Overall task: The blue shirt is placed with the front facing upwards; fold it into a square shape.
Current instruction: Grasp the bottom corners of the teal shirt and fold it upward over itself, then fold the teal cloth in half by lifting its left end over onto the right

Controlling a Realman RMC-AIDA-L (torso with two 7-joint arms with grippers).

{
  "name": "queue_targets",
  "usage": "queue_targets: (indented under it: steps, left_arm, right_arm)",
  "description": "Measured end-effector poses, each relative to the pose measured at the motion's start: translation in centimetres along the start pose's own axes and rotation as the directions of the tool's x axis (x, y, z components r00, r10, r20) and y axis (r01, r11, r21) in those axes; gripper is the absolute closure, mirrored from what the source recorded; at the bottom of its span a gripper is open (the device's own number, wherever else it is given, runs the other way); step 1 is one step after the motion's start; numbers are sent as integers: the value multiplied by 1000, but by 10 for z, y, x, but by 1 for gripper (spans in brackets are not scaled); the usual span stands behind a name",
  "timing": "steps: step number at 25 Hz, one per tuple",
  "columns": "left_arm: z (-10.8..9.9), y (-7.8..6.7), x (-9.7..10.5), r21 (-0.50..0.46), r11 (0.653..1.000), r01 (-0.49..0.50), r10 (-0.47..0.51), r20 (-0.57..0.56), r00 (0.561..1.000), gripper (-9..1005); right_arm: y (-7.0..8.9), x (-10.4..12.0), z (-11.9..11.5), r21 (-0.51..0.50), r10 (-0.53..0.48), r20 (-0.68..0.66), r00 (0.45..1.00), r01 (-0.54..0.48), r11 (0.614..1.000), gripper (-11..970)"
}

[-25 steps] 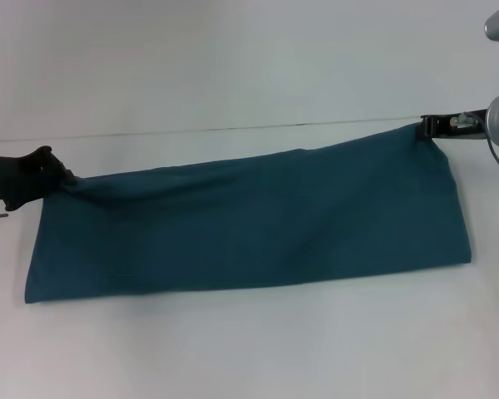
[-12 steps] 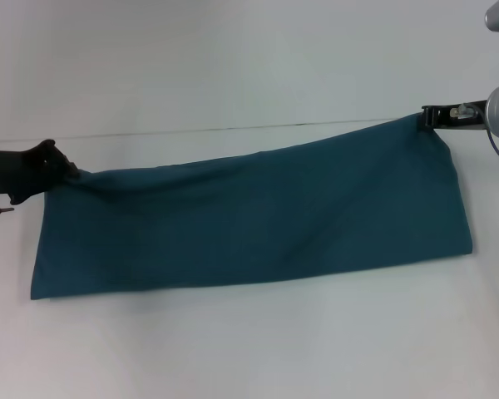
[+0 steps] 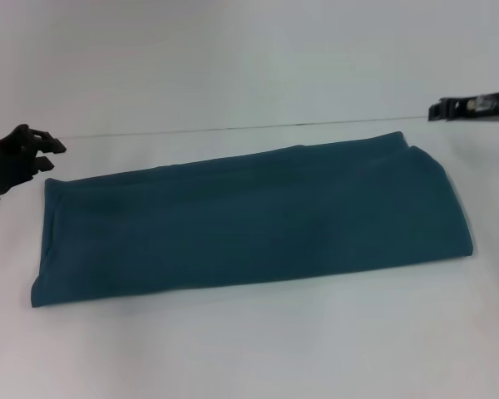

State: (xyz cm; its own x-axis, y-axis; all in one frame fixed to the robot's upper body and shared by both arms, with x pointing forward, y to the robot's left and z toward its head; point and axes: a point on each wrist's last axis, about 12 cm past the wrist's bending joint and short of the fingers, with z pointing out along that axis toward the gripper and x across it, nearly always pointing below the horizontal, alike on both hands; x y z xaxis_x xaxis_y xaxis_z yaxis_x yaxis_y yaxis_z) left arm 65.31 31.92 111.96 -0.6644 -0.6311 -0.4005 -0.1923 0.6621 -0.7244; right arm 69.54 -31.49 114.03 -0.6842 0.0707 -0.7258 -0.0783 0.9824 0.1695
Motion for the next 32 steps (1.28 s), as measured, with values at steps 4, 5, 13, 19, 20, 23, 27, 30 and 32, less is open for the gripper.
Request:
queue_targets:
  steps: [4, 5, 13, 19, 20, 23, 27, 30, 32]
  left_arm:
    - [-4, 4, -1, 27, 999, 28, -29, 24, 999, 743]
    - [-5, 5, -1, 29, 999, 31, -32, 25, 999, 722]
    - [-7, 9, 3, 39, 999, 33, -33, 7, 999, 415]
    - [-20, 13, 7, 153, 988, 23, -24, 5, 1000, 136]
    - [-24, 15, 9, 187, 982, 19, -20, 4, 1000, 117]
    - [-34, 21, 19, 263, 965, 14, -11, -12, 1000, 101]
    - [-43, 35, 36, 287, 957, 38, -23, -54, 998, 106]
    - [-47, 49, 53, 284, 956, 73, -53, -79, 996, 106]
    - [-47, 52, 57, 282, 956, 84, -64, -81, 995, 105]
  right_arm:
    - [-10, -14, -8, 16, 13, 22, 1000, -14, 1000, 715]
    - [-13, -17, -10, 15, 18, 24, 1000, -19, 1000, 666]
    - [-28, -21, -32, -94, 102, -4, 995, -101, 990, 336]
    - [-35, 5, -55, -310, 170, -23, 985, -168, 936, 79]
    - [-35, 11, -58, -349, 175, -29, 984, -174, 921, 77]
    - [-34, 41, -71, -471, 196, -42, 980, -192, 861, 70]
    - [-37, 83, -89, -593, 229, -51, 972, -214, 776, 61]
    - [-40, 107, -98, -634, 251, -61, 966, -232, 738, 61]
    - [-41, 120, -102, -648, 261, -72, 963, -244, 722, 62]
